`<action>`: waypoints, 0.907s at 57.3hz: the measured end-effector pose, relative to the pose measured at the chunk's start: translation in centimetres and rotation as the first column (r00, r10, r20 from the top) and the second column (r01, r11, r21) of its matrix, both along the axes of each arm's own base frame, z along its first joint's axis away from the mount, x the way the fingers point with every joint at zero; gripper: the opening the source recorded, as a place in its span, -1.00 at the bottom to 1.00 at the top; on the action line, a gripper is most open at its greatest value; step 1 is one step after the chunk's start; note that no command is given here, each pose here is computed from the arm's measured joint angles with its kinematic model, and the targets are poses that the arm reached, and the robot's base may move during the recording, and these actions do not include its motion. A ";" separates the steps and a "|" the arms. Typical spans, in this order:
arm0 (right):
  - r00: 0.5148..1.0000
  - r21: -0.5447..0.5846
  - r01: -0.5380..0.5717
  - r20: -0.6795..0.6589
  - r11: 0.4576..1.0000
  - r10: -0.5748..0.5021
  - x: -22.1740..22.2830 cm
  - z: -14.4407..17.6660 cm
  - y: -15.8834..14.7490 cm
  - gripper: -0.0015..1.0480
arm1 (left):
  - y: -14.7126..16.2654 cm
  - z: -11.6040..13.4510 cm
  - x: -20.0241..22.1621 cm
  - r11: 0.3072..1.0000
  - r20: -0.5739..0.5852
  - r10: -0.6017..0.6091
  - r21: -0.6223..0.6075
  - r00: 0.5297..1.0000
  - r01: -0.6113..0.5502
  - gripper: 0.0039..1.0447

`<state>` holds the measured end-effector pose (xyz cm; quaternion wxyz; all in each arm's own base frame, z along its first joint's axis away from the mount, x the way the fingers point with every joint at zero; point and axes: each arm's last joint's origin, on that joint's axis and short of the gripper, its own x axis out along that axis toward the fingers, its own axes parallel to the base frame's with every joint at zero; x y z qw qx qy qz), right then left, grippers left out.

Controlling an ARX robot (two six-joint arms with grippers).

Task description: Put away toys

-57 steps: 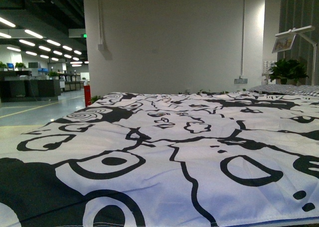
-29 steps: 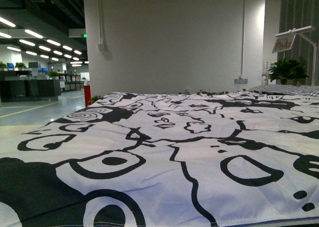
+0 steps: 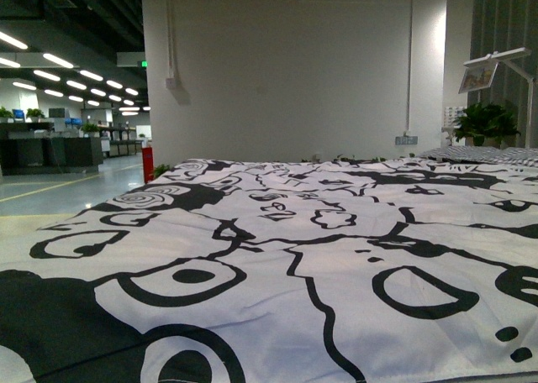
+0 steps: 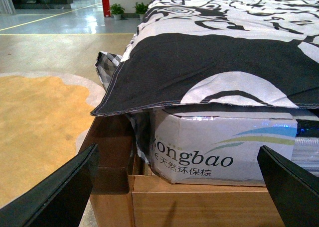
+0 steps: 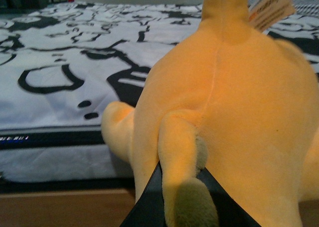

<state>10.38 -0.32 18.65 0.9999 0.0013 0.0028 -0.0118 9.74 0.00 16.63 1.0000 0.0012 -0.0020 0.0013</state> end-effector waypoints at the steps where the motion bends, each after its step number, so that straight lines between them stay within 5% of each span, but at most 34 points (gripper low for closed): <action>1: 1.000 0.000 -0.009 -0.006 1.000 0.009 -0.1 -0.1 0.1 -0.88 | 0.0 0.0 0.0 1.000 0.000 0.000 0.000 1.000 0.000 0.89; 52: 1.000 -0.001 -0.019 0.014 1.000 0.019 -0.7 -1.9 0.3 -0.88 | 0.0 0.0 0.0 1.000 0.000 0.000 0.000 1.000 0.000 0.89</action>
